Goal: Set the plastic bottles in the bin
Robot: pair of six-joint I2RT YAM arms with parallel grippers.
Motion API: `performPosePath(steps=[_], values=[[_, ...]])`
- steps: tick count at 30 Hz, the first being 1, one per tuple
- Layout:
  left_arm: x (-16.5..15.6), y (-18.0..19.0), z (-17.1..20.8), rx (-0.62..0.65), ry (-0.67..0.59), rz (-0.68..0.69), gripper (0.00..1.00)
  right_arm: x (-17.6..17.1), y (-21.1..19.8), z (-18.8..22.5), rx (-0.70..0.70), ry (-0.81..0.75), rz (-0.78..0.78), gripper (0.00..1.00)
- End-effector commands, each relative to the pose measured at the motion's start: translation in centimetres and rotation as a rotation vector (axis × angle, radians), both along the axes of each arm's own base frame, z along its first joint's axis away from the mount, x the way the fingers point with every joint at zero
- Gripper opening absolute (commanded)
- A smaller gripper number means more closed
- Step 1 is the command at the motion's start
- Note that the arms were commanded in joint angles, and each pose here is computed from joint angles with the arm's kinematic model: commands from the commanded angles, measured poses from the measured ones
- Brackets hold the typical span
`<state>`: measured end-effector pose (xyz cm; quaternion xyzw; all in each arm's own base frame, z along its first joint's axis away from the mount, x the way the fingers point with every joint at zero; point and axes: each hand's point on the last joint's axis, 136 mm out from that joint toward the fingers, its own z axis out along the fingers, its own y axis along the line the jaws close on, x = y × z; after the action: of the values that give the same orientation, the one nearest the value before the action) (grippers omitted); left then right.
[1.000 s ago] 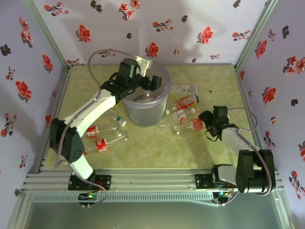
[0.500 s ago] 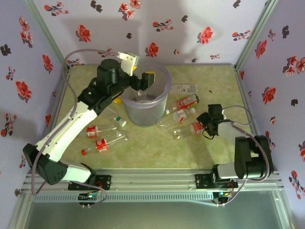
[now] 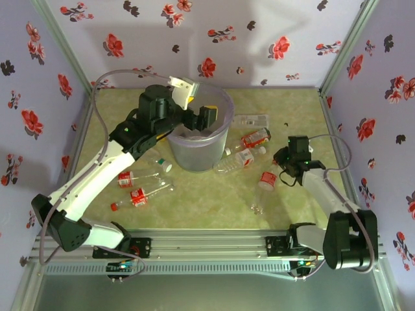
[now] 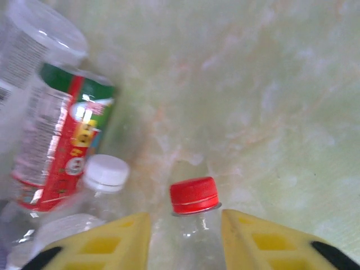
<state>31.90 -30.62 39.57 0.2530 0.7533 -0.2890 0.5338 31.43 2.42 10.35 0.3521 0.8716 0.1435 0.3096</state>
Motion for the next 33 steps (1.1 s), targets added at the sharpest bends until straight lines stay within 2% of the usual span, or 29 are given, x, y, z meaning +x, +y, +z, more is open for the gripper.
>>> performPosePath(steps=[1,5,8,11,13,15,21,27,33], values=[[-0.7,-0.8,1.7,-0.010,-0.017,-0.018,0.94,-0.6,-0.6,2.5,-0.041,-0.014,0.021,0.33],[-1.0,-2.3,1.4,0.004,-0.002,-0.047,0.94,-0.5,-0.4,4.9,-0.055,-0.054,0.058,0.28],[-1.3,-3.4,1.2,0.017,0.005,-0.074,0.94,-0.2,-0.4,6.3,-0.070,-0.073,0.080,0.29],[-1.5,-3.8,1.0,0.031,0.017,-0.081,0.94,-1.1,0.1,5.9,-0.087,0.019,0.155,0.44],[-1.7,-3.7,1.1,0.027,0.020,-0.082,0.94,-2.8,0.5,4.6,-0.110,0.112,0.192,0.59],[-1.9,-3.4,0.9,0.025,0.025,-0.078,0.94,-3.9,1.5,3.4,-0.115,0.157,0.224,0.70],[-2.1,-3.1,0.6,0.005,0.039,-0.069,0.95,-4.3,4.0,-1.3,-0.070,0.241,0.266,0.85],[-2.3,-2.4,0.2,0.005,0.046,-0.049,0.95,-4.7,3.8,-5.6,-0.091,0.346,0.268,0.86],[-1.8,-2.9,-1.1,0.031,0.077,-0.043,0.95,-3.8,4.2,-7.2,-0.068,0.345,0.262,0.75]])
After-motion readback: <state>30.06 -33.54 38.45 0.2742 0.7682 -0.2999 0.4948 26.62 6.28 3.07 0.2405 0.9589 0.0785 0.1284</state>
